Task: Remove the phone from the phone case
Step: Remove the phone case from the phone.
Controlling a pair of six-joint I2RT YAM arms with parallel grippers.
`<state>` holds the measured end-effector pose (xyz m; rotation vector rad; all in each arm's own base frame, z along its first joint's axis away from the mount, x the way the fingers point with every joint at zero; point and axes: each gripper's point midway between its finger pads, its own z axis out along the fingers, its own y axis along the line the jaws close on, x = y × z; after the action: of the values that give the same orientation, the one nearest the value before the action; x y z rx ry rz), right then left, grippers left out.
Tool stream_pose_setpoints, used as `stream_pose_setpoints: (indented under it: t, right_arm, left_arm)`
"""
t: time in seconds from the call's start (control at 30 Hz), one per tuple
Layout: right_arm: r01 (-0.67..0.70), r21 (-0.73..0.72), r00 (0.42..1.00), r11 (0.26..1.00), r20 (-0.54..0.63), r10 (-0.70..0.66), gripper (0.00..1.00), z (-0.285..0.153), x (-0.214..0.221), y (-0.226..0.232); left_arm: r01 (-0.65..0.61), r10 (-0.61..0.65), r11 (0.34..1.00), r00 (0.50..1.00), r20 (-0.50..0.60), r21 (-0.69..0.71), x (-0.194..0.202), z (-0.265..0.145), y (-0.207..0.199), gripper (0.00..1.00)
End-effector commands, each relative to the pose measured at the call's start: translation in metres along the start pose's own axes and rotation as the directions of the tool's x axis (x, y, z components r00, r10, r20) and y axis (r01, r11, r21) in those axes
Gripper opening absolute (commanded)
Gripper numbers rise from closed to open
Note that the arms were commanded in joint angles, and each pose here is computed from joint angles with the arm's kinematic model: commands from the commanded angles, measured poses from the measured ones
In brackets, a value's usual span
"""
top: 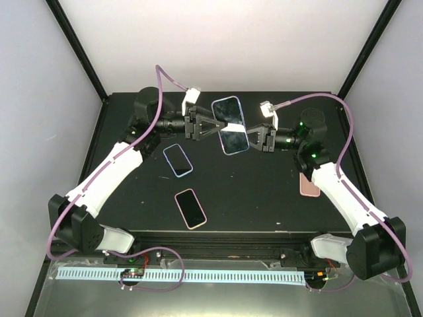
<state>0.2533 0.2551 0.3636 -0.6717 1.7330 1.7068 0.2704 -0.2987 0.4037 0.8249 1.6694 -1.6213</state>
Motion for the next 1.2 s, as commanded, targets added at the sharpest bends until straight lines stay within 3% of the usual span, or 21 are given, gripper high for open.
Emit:
stream_pose_setpoints:
  t: [0.0,0.17,0.33,0.43,0.57,0.73,1.0,1.17]
  right_arm:
    - [0.061,0.03,0.996,0.998,0.057,-0.063,0.01,-0.003,-0.02,0.015]
    - [-0.007,0.169,0.993,0.986,0.117,-0.013,0.01,-0.008,-0.036,-0.01]
    - [-0.113,0.242,0.98,0.964,0.188,0.068,0.01,-0.014,-0.049,-0.032]
    - [-0.17,0.268,0.97,0.948,0.215,0.113,0.01,-0.015,-0.053,-0.042]
    - [-0.245,0.275,0.952,0.93,0.25,0.177,0.01,-0.015,-0.059,-0.053]
    - [-0.348,0.268,0.919,0.898,0.286,0.271,0.01,-0.014,-0.057,-0.065]
    - [-0.462,0.277,0.868,0.842,0.336,0.366,0.01,-0.019,-0.049,-0.079]
    - [-0.479,0.265,0.858,0.837,0.344,0.382,0.01,-0.019,-0.049,-0.075]
  left_arm:
    - [-0.097,0.1,0.984,0.995,0.008,-0.146,-0.014,-0.003,0.015,0.74]
    - [-0.289,0.284,0.843,0.956,-0.081,-0.455,-0.028,-0.028,0.046,0.78]
    - [-0.478,0.453,0.668,0.869,-0.197,-0.57,-0.038,-0.047,0.045,0.79]
    - [-0.594,0.529,0.564,0.794,-0.301,-0.574,-0.037,-0.041,0.036,0.79]
    - [-0.748,0.615,0.414,0.65,-0.446,-0.519,-0.027,-0.023,0.021,0.79]
    - [-0.849,0.654,0.262,0.505,-0.563,-0.458,-0.015,-0.002,0.015,0.78]
    - [-0.914,0.677,0.102,0.354,-0.645,-0.394,-0.004,0.036,0.013,0.74]
    - [-0.928,0.669,0.062,0.312,-0.675,-0.367,0.001,0.051,0.018,0.71]
